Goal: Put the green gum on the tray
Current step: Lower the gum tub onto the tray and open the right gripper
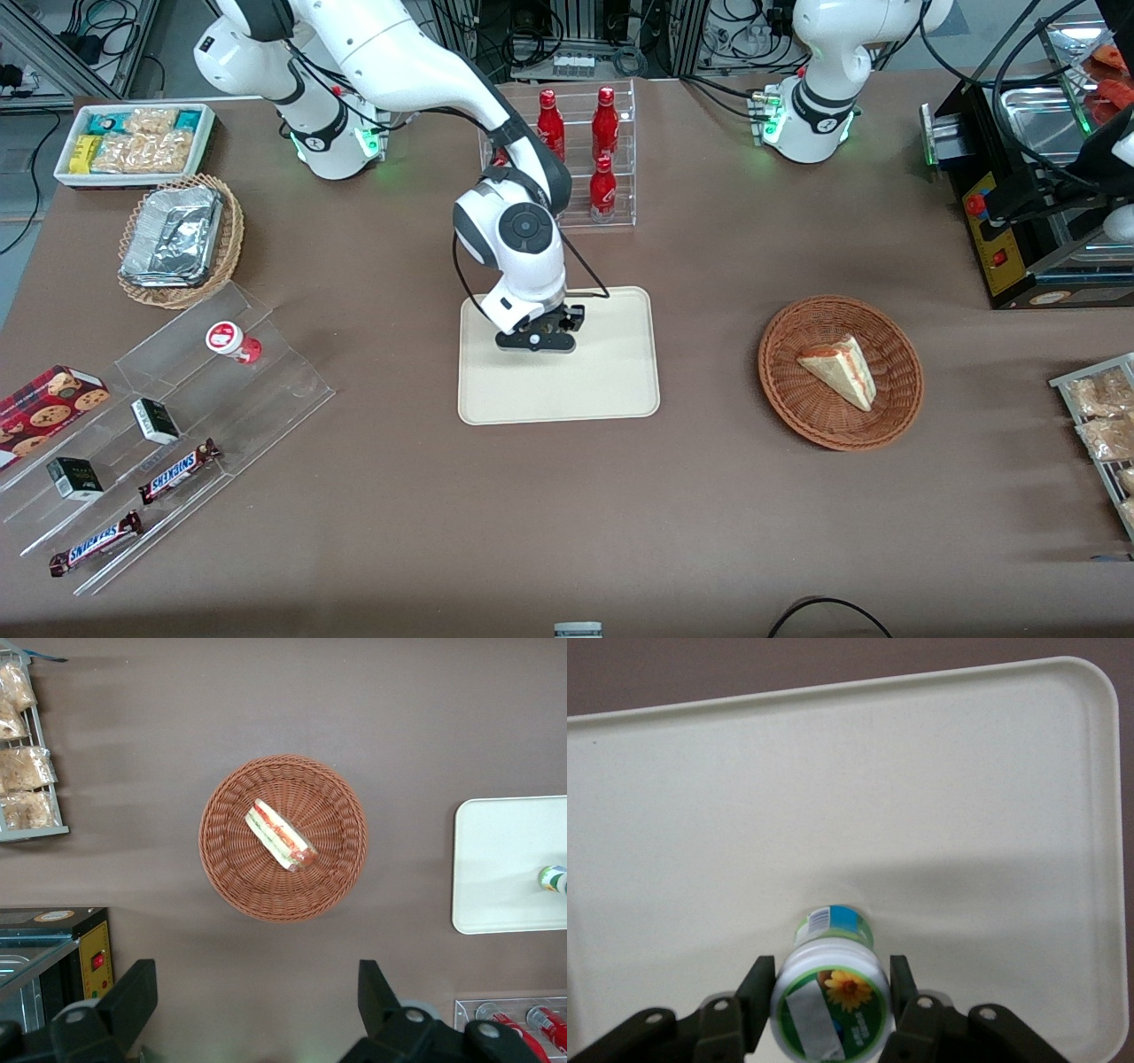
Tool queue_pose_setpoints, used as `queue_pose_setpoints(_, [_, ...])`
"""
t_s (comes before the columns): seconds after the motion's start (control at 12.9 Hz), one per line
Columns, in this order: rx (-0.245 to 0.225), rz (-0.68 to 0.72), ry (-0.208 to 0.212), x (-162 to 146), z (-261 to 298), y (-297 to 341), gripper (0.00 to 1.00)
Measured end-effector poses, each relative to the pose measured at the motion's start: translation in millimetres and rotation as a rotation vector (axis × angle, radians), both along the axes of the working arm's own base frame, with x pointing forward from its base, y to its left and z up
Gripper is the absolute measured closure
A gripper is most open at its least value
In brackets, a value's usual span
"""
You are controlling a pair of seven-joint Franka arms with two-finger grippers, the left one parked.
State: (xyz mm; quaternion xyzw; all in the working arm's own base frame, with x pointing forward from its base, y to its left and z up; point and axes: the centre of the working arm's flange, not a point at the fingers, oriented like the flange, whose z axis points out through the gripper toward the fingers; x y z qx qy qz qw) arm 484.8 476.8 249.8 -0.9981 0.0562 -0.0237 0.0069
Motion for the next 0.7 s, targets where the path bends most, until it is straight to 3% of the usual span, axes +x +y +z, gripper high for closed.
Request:
queue_pose_setpoints(0.16, [0.001, -0.014, -0.005, 1.5, -3.7, 0.5, 0.42])
queue_pose_setpoints(0.23, [0.002, -0.015, -0.008, 2.9, -2.8, -0.2, 0.36])
queue_pose_setpoints(0.47, [0.008, -0.028, -0.017, 13.2, 6.2, -6.8, 0.04])
queue_pose_setpoints(0.7, [0.0, 0.001, 0.028, 37.4, 61.7, -45.7, 0.0])
